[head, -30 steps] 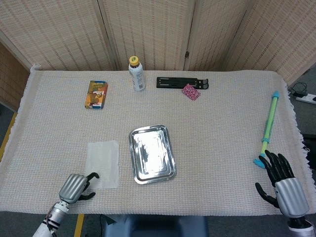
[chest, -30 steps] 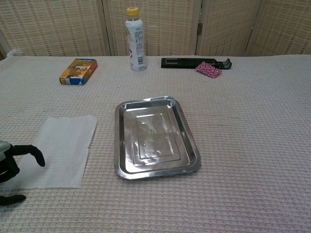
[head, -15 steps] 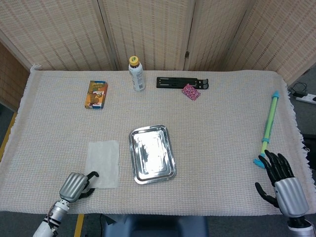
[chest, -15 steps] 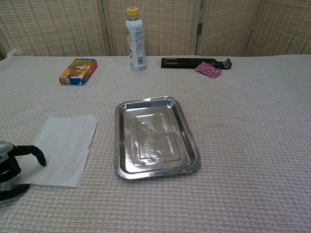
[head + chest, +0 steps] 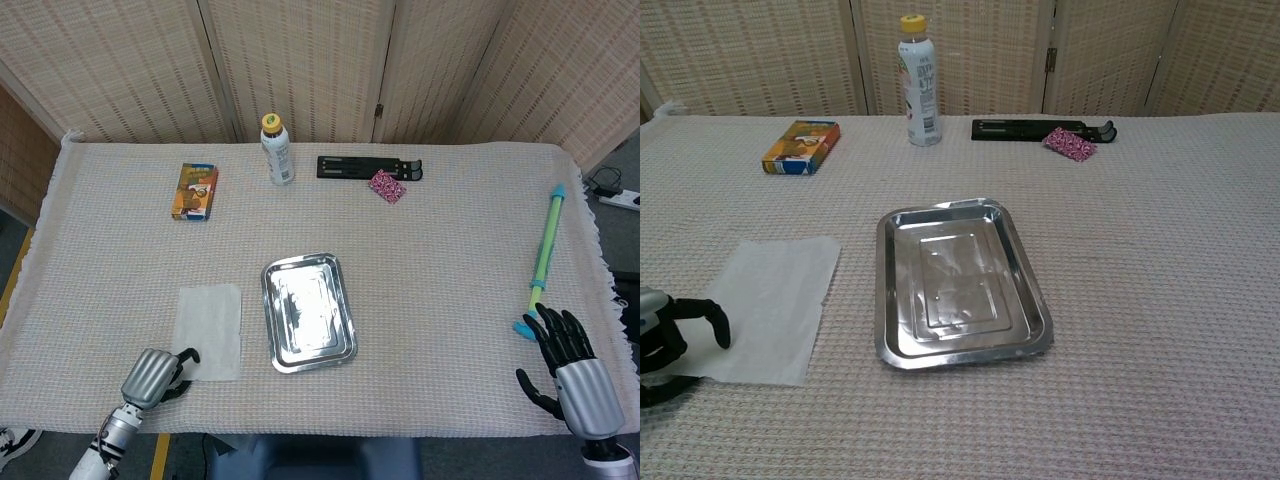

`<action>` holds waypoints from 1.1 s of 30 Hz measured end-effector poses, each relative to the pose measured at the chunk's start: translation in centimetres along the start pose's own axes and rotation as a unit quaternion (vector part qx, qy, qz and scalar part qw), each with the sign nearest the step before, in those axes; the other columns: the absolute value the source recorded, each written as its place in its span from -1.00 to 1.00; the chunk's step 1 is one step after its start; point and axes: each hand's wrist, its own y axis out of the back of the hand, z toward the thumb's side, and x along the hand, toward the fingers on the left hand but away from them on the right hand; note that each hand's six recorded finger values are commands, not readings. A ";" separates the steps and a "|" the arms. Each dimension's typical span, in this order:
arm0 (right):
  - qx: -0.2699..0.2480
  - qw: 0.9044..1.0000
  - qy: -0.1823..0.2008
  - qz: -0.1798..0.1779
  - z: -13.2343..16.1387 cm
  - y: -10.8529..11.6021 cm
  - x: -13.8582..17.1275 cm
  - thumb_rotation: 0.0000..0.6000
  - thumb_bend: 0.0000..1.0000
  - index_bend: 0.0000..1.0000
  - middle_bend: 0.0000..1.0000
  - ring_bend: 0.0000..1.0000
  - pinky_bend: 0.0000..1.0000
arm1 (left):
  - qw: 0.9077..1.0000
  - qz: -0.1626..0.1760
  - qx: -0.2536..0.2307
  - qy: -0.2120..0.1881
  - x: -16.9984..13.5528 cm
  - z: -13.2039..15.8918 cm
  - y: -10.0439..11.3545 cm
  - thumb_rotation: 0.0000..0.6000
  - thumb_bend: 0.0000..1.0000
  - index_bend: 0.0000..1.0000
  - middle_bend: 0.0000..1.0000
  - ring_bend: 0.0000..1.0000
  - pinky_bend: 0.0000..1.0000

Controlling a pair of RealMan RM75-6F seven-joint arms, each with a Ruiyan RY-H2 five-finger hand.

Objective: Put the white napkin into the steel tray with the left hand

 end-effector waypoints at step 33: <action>-0.006 1.000 0.003 -0.004 0.2 0.4 0.1 1.00 -0.18 -1.00 -1.00 -1.00 -1.00 | 0.985 0.168 0.023 0.001 -0.2 -0.5 4.8 1.00 0.25 0.01 1.00 1.00 1.00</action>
